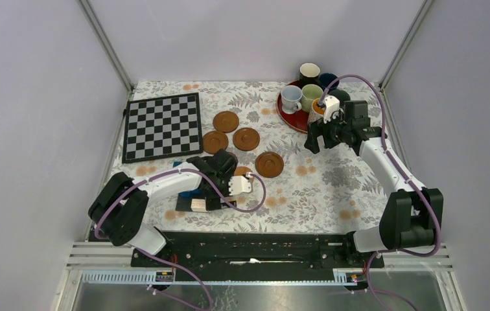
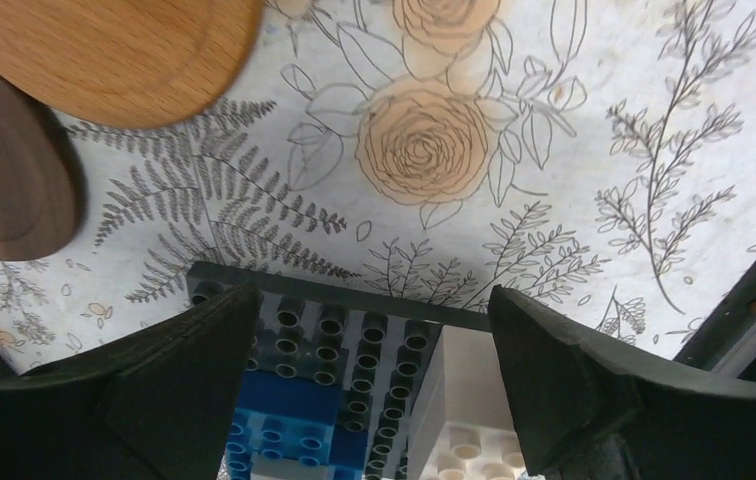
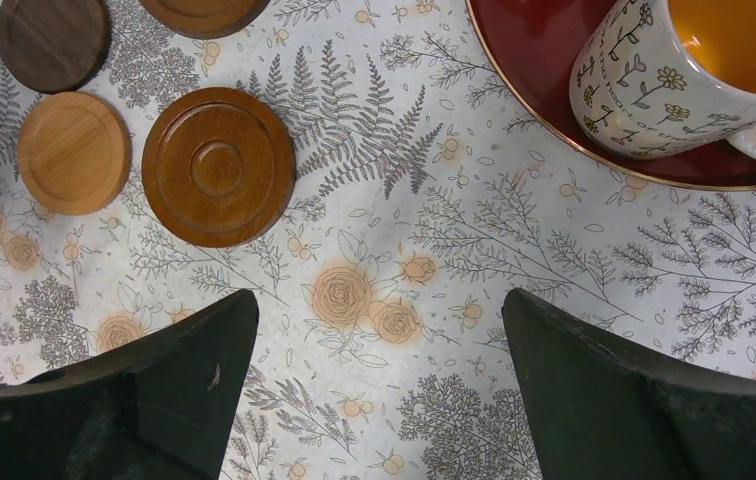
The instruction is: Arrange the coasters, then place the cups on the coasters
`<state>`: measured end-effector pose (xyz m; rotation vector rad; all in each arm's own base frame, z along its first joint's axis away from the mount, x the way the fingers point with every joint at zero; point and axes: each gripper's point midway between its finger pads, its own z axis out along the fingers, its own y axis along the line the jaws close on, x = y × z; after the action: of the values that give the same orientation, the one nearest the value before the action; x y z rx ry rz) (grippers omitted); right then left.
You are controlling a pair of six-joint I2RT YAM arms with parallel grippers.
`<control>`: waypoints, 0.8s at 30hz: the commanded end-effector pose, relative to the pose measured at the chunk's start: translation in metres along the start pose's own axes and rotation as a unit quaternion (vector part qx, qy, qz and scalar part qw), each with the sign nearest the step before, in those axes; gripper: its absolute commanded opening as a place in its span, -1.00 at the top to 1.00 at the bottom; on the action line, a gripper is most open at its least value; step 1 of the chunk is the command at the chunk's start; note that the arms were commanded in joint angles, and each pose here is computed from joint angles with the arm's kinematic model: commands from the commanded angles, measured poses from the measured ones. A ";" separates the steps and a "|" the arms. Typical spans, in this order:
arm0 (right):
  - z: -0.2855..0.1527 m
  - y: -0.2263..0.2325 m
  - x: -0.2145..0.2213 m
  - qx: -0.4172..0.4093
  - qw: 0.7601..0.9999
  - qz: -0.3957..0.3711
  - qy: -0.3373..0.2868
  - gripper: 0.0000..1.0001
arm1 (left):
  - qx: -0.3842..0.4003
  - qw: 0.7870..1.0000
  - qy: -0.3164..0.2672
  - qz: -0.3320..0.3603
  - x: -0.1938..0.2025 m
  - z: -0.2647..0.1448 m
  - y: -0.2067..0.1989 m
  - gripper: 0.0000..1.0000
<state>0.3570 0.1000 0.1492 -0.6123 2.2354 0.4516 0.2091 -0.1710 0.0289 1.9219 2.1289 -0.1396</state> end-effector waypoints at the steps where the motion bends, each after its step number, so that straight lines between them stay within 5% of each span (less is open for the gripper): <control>1: -0.005 -0.003 -0.008 0.010 1.000 -0.014 -0.016 -0.99 | -0.024 0.999 -0.001 0.026 0.012 -0.005 0.012 -0.85; 16: -0.003 -0.003 -0.006 0.004 1.000 -0.011 -0.011 -0.99 | -0.035 0.996 0.039 -0.069 0.136 -0.036 0.057 -0.82; 24: -0.003 -0.003 -0.004 0.006 1.000 -0.011 -0.009 -0.99 | -0.028 0.990 0.029 -0.135 0.171 -0.051 0.067 -0.79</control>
<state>0.3566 0.1000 0.1486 -0.6121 2.2371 0.4529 0.2444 0.0085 0.0289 1.6260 2.4351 -0.0225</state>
